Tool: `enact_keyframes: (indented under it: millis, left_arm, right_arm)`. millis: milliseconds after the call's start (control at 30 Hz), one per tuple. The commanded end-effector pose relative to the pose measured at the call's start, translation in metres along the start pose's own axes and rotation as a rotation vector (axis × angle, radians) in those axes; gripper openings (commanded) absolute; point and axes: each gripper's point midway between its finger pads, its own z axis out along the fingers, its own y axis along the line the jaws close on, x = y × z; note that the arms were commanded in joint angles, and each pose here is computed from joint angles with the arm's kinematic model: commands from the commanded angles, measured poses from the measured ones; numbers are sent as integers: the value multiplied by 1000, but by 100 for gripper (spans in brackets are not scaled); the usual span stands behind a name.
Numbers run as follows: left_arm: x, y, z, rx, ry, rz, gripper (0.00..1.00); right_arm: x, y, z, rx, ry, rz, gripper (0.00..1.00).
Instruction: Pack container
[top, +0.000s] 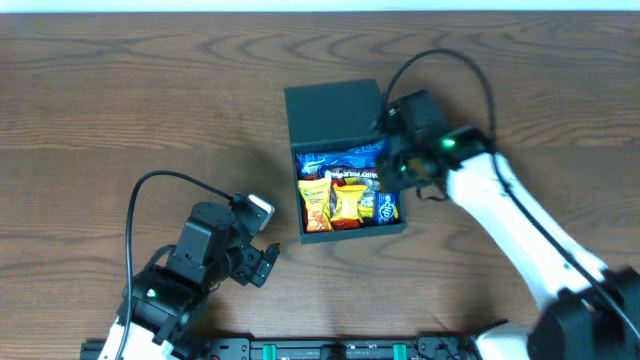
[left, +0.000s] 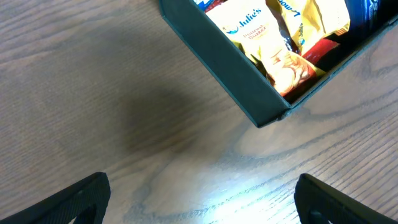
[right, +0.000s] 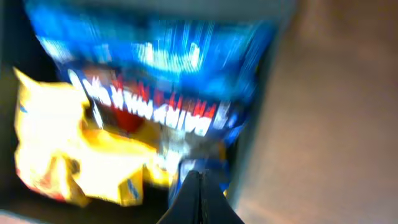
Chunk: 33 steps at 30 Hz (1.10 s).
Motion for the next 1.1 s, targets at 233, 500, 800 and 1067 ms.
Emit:
enact_keyframes:
  millis: [233,500,800,1067]
  left_arm:
    - [2,1,0,-5,4,-8,95]
    - [2,1,0,-5,4,-8,95]
    - [2,1,0,-5,4,-8,95]
    - [2,1,0,-5,4,-8,95]
  right_arm:
    - [-66,-95,-29,-50,-282,262,1]
    - [-69,-95,-10,-555,-314,181,1]
    - [-55,-84,42,-840,-321,86,1]
    - [-81,-108,82,-791,-245,339,1]
